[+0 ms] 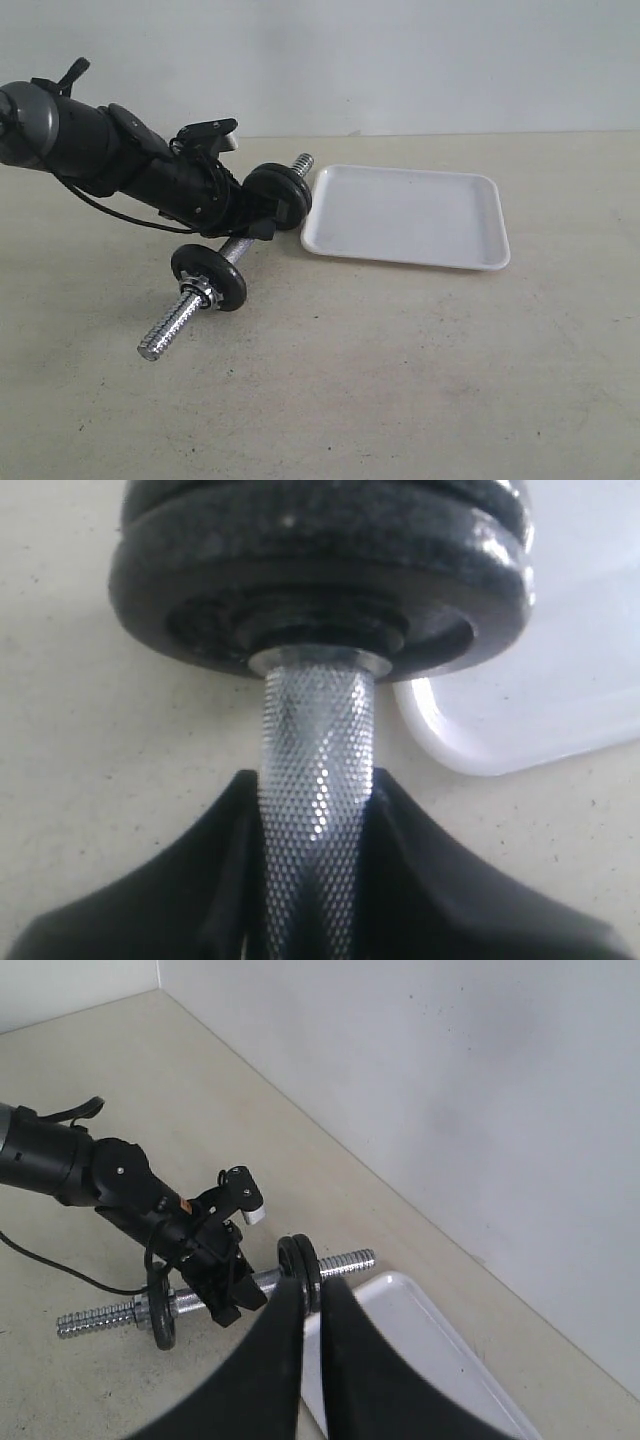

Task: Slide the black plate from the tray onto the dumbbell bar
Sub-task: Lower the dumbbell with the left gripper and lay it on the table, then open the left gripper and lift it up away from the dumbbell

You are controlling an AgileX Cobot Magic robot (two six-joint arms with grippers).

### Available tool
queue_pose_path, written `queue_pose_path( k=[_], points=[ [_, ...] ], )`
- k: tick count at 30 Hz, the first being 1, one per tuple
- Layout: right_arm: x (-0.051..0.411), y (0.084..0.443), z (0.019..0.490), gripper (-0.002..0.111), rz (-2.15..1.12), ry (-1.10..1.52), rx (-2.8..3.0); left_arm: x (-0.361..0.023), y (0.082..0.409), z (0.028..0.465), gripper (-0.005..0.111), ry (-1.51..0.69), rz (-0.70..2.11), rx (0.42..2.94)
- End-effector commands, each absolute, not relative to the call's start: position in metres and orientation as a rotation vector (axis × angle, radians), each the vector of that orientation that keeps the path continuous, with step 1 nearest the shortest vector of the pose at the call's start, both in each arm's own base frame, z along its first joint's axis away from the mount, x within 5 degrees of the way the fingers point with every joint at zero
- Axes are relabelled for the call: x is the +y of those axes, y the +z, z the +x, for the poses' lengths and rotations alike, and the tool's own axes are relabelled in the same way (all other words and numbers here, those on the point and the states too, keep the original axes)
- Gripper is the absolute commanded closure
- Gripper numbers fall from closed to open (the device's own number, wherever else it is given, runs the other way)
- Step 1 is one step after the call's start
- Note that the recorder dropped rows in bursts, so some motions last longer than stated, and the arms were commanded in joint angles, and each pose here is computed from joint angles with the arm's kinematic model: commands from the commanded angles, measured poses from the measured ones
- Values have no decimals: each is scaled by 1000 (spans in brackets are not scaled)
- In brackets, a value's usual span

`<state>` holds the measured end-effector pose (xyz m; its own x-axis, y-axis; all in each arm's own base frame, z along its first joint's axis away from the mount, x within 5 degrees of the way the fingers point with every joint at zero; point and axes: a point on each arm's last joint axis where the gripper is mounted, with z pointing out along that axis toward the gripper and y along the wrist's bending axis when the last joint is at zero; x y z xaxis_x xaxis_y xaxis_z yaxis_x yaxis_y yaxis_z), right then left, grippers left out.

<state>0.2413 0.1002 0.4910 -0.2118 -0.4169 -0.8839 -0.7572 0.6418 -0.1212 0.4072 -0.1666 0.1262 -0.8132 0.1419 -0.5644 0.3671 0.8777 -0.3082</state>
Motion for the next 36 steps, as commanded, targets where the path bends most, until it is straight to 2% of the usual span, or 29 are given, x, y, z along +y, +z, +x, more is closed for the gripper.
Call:
queue_pose_path(
  k=[1,17,20,24,26,36],
  points=[
    [99,495,237,104,-926,418,1830,-168,166,417,102,-550,327,2361],
    [99,495,237,104,-926,418,1830,-168,166,417,102,-550,327,2361],
    [99,495,237,104,-926,418,1830,-168,166,417,96,-550,327,2361],
    [99,495,237,104,-925,419,1831,-168,166,417,78,-548,325,2360],
    [99,495,237,104,-925,419,1831,-168,166,418,73,-544,323,2358],
    [99,496,237,104,-920,436,1828,-168,166,418,72,-545,321,2358]
  ],
)
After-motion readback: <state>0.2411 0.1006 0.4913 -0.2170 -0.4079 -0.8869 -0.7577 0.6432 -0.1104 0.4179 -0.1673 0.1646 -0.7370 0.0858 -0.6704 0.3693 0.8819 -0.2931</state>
